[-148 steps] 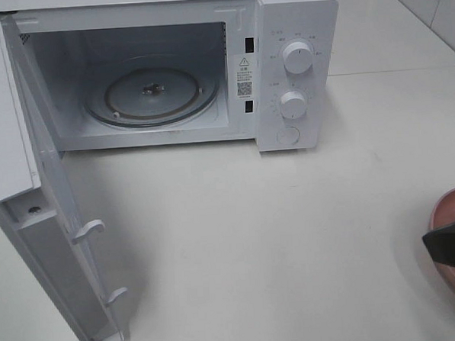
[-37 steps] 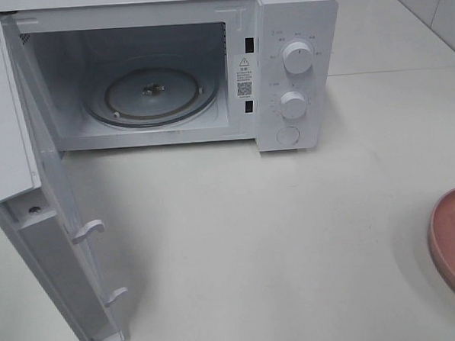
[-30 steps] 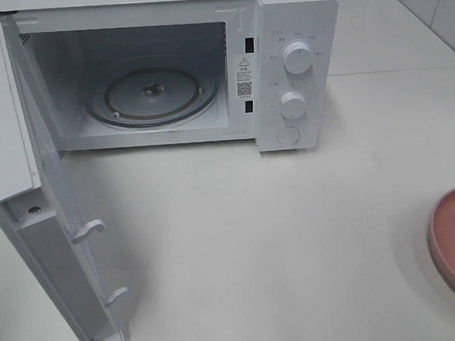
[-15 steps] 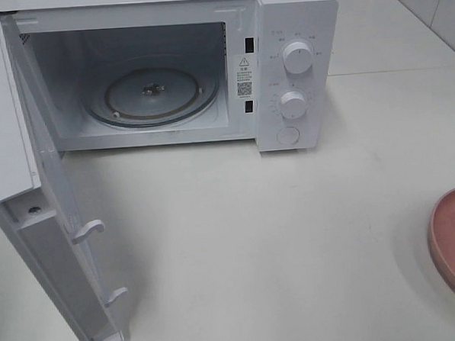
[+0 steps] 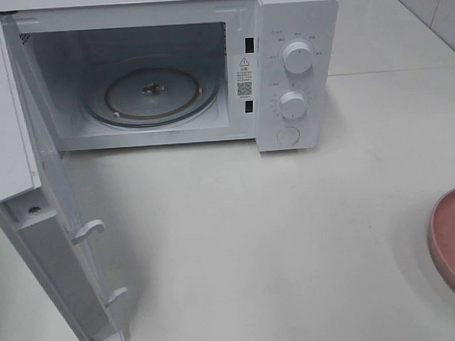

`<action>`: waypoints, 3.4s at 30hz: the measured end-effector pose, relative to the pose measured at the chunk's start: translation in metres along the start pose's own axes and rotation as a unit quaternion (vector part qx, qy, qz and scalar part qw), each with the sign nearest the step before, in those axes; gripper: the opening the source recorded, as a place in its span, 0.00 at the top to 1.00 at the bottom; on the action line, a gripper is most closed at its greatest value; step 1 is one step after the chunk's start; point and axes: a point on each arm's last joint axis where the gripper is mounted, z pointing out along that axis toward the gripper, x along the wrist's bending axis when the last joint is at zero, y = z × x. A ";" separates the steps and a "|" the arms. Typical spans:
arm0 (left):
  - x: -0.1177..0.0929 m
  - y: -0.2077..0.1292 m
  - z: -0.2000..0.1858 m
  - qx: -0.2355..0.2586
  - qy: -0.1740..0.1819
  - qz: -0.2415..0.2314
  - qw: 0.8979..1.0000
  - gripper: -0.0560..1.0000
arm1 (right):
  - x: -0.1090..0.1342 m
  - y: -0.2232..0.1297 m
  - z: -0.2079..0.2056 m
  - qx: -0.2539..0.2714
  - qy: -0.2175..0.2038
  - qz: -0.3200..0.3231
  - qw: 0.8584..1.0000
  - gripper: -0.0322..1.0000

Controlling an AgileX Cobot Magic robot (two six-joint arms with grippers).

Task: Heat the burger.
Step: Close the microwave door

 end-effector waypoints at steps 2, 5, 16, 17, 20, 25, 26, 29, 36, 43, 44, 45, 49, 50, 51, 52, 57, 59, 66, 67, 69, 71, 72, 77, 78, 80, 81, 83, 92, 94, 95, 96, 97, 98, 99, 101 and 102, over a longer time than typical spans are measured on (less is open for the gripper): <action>0.000 -0.001 0.003 0.001 0.000 0.004 1.000 0.95 | 0.000 0.000 0.000 0.000 0.000 0.000 1.000 0.23; -0.001 -0.001 0.014 0.001 -0.004 0.025 1.000 0.95 | 0.000 0.000 0.000 0.000 0.000 0.000 1.000 0.23; -0.006 -0.009 0.051 0.003 -0.033 0.031 0.999 0.95 | 0.000 0.000 0.000 0.000 0.000 0.000 1.000 0.23; -0.006 -0.009 0.051 0.003 -0.033 0.031 0.999 0.95 | 0.000 0.000 0.000 0.000 0.000 0.000 1.000 0.23; -0.012 -0.014 0.063 0.003 -0.068 0.038 0.997 0.95 | 0.000 0.000 0.000 0.000 0.000 0.000 1.000 0.23; -0.018 -0.028 0.080 0.024 -0.100 0.031 0.994 0.95 | 0.000 0.000 0.000 0.000 0.000 0.000 1.000 0.23; -0.018 -0.028 0.080 0.024 -0.100 0.031 0.994 0.95 | 0.000 0.000 0.000 0.000 0.000 0.000 1.000 0.23; -0.021 -0.034 0.087 0.027 -0.116 0.028 0.992 0.95 | 0.000 0.000 0.000 0.000 0.000 0.000 1.000 0.23; -0.030 -0.046 0.101 0.020 -0.162 0.015 0.986 0.95 | 0.000 0.000 0.000 0.000 0.000 0.000 1.000 0.23; -0.048 -0.052 0.109 0.032 -0.199 0.022 0.979 0.95 | 0.000 0.000 0.000 0.000 0.000 0.000 1.000 0.23; -0.053 -0.055 0.111 0.037 -0.205 0.028 0.978 0.95 | 0.000 0.000 0.000 0.000 0.000 0.000 1.000 0.23; -0.053 -0.055 0.111 0.037 -0.205 0.028 0.978 0.95 | 0.000 0.000 0.000 0.000 0.000 0.000 1.000 0.23; -0.066 -0.059 0.113 0.039 -0.220 0.031 0.974 0.95 | 0.000 0.000 0.000 0.000 0.000 0.000 1.000 0.23; -0.068 -0.060 0.114 0.038 -0.222 0.032 0.974 0.95 | 0.000 0.000 0.000 0.000 0.000 0.000 1.000 0.23; -0.068 -0.060 0.114 0.038 -0.222 0.032 0.974 0.95 | 0.000 0.000 0.000 0.000 0.000 0.000 1.000 0.23; -0.072 -0.059 0.116 0.035 -0.223 0.030 0.974 0.95 | 0.000 0.000 0.000 0.000 0.000 0.000 1.000 0.23; -0.082 -0.057 0.124 0.028 -0.231 0.025 0.972 0.95 | 0.000 0.000 0.000 0.000 0.000 0.000 1.000 0.23; -0.083 -0.056 0.125 0.028 -0.233 0.024 0.972 0.95 | 0.000 0.000 0.000 0.000 0.000 0.000 1.000 0.23; -0.104 -0.053 0.139 0.023 -0.257 0.025 0.966 0.95 | 0.000 0.000 0.000 0.000 0.000 0.000 1.000 0.23; -0.104 -0.053 0.139 0.023 -0.257 0.025 0.966 0.95 | 0.000 0.000 0.000 0.000 0.000 0.000 1.000 0.23; -0.109 -0.054 0.146 0.023 -0.258 0.023 0.965 0.95 | 0.000 0.000 0.000 0.000 0.000 0.000 1.000 0.23; -0.110 -0.053 0.147 0.022 -0.259 0.023 0.965 0.95 | 0.000 0.000 0.000 0.000 0.000 0.000 1.000 0.23; -0.110 -0.053 0.147 0.022 -0.259 0.023 0.965 0.95 | 0.000 0.000 0.000 0.000 0.000 0.000 1.000 0.23; -0.116 -0.049 0.157 0.016 -0.262 0.017 0.965 0.95 | 0.000 0.000 0.000 0.000 0.000 0.000 1.000 0.23; -0.119 -0.047 0.161 0.012 -0.264 0.015 0.964 0.95 | 0.000 0.000 0.000 0.000 0.000 0.000 1.000 0.23; -0.124 -0.046 0.165 0.009 -0.269 0.014 0.963 0.95 | 0.000 0.000 0.000 0.000 0.000 0.000 1.000 0.23; -0.127 -0.046 0.166 0.009 -0.272 0.014 0.962 0.95 | 0.000 0.000 0.000 0.000 0.000 0.000 1.000 0.23; -0.134 -0.045 0.170 0.008 -0.278 0.015 0.960 0.95 | 0.000 0.000 0.000 0.000 0.000 0.000 1.000 0.23; -0.161 -0.045 0.185 0.012 -0.279 -0.006 0.960 0.95 | 0.000 0.000 0.000 0.000 0.000 0.000 1.000 0.23; -0.166 -0.046 0.188 0.011 -0.280 -0.010 0.960 0.95 | 0.000 0.000 0.000 0.000 0.000 0.000 1.000 0.23; -0.173 -0.045 0.191 0.009 -0.281 -0.015 0.960 0.95 | 0.000 0.000 0.000 0.000 0.000 0.000 1.000 0.23; -0.173 -0.045 0.191 0.009 -0.281 -0.015 0.960 0.95 | 0.000 0.000 0.000 0.000 0.000 0.000 1.000 0.23; -0.176 -0.045 0.193 0.008 -0.284 -0.015 0.959 0.95 | 0.000 0.000 0.000 0.000 0.000 0.000 1.000 0.23; -0.182 -0.043 0.195 0.004 -0.288 -0.017 0.957 0.95 | 0.000 0.000 0.000 0.000 0.000 0.000 1.000 0.23; -0.182 -0.043 0.195 0.004 -0.288 -0.017 0.957 0.95 | 0.000 0.000 0.000 0.000 0.000 0.000 1.000 0.23; -0.189 -0.042 0.198 0.000 -0.292 -0.019 0.956 0.95 | 0.000 0.000 0.000 0.000 0.000 0.000 1.000 0.23; -0.192 -0.041 0.200 -0.001 -0.293 -0.020 0.956 0.95 | 0.000 0.000 0.000 0.000 0.000 0.000 1.000 0.23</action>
